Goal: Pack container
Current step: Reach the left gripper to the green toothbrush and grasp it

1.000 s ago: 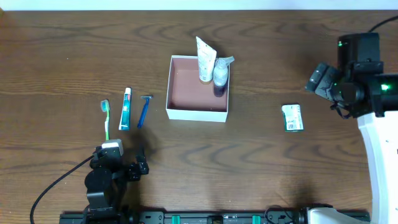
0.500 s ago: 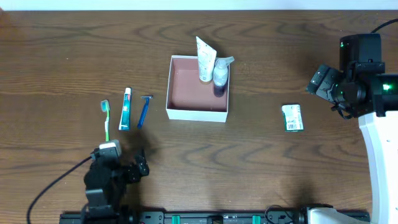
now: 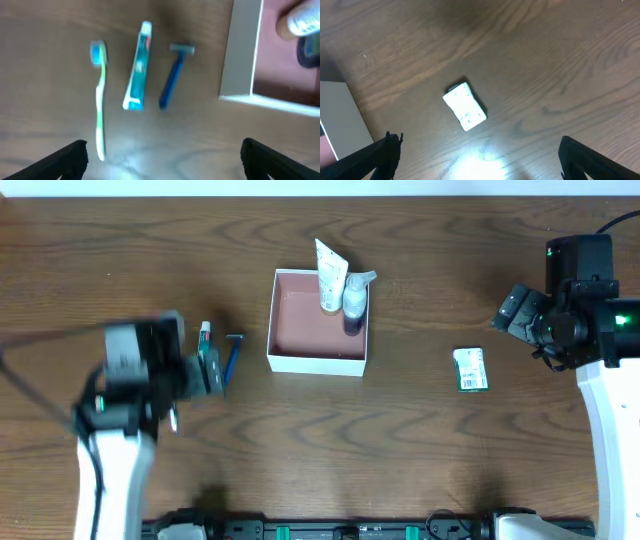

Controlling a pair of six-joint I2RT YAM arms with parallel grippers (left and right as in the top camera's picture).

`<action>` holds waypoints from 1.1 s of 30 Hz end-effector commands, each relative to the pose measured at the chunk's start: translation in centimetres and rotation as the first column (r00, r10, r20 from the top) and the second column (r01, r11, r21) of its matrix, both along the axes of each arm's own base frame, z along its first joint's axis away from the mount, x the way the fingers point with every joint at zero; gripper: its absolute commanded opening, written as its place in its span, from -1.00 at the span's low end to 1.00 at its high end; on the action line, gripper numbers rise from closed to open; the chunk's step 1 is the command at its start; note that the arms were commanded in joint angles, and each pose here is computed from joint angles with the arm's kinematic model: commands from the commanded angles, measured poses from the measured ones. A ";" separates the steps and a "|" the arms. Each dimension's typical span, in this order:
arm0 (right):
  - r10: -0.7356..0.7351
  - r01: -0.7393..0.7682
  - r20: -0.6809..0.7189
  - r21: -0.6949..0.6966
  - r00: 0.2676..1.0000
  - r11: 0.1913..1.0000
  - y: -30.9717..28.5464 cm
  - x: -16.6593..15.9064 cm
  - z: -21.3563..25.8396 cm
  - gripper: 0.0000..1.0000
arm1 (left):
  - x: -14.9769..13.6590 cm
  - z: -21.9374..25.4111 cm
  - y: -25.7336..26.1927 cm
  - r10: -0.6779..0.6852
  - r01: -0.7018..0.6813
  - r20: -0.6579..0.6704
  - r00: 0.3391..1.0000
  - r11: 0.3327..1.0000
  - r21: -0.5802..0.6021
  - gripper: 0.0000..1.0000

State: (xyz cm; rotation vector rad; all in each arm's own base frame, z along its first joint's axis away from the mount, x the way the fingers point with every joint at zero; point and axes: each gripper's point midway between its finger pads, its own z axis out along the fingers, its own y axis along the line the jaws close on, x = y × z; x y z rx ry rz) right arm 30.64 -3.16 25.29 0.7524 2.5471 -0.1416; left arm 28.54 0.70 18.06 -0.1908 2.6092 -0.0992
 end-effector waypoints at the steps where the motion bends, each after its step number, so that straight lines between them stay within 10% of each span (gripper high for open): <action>1: -0.023 0.023 0.004 0.000 1.000 1.000 -0.3 0.0 0.1 0.98 | 2.0 -0.1 2.7 0.062 -0.058 -0.038 0.997 0.994 0.093 0.96; 7: -0.023 0.023 0.005 0.000 1.000 1.000 -0.3 0.0 0.1 0.99 | 3.4 -4.2 7.3 0.227 -0.216 -0.150 0.962 0.973 0.085 0.96; 22: -0.023 0.023 0.005 0.000 1.000 1.000 -0.3 0.0 0.1 0.99 | 5.7 -13.4 11.0 0.168 -0.103 -0.322 0.932 0.973 0.208 0.98; 29: -0.023 0.023 0.005 0.000 1.000 1.000 -0.3 0.0 0.1 0.98 | 5.7 -15.4 11.1 0.170 -0.100 -0.359 0.918 0.974 0.204 0.28; 33: -0.023 0.023 0.004 0.000 1.000 1.000 -0.3 0.0 0.1 0.98 | 4.9 -17.0 10.4 0.153 -0.089 -0.415 0.897 0.981 0.171 0.23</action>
